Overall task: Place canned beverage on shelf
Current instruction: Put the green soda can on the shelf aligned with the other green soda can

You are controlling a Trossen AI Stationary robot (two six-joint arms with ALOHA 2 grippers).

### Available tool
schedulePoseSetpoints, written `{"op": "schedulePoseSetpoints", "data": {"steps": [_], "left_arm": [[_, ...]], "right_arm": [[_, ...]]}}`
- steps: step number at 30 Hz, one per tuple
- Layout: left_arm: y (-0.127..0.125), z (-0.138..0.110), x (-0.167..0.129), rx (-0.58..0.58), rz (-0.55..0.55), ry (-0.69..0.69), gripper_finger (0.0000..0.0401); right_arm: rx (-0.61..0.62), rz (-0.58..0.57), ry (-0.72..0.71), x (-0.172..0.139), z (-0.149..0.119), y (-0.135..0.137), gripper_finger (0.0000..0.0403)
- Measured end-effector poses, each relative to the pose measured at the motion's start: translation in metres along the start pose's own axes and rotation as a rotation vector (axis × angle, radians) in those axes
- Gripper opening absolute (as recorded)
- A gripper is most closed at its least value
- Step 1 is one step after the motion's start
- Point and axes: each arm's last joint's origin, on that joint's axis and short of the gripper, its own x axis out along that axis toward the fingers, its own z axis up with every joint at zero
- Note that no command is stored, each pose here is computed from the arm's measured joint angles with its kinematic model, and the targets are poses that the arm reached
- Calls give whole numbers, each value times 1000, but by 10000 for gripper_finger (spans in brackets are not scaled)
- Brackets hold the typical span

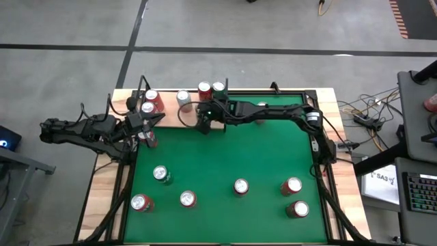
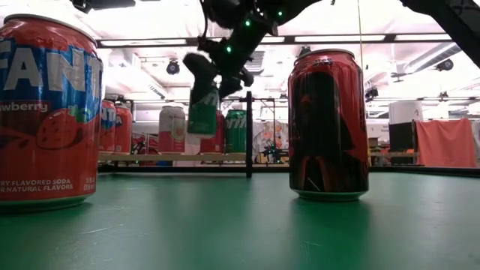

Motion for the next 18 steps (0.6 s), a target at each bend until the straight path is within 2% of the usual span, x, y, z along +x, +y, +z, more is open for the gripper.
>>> {"op": "schedulePoseSetpoints", "data": {"steps": [7, 12, 18], "left_arm": [[0, 0, 0, 2, 0, 0, 0], [0, 0, 0, 2, 0, -1, 0], [0, 0, 0, 2, 0, -1, 0]], "right_arm": [[-10, 164, -33, -2, 8, 4, 310], [-86, 170, -28, 1, 4, 6, 311], [-101, 146, 19, 19, -6, 2, 310]]}}
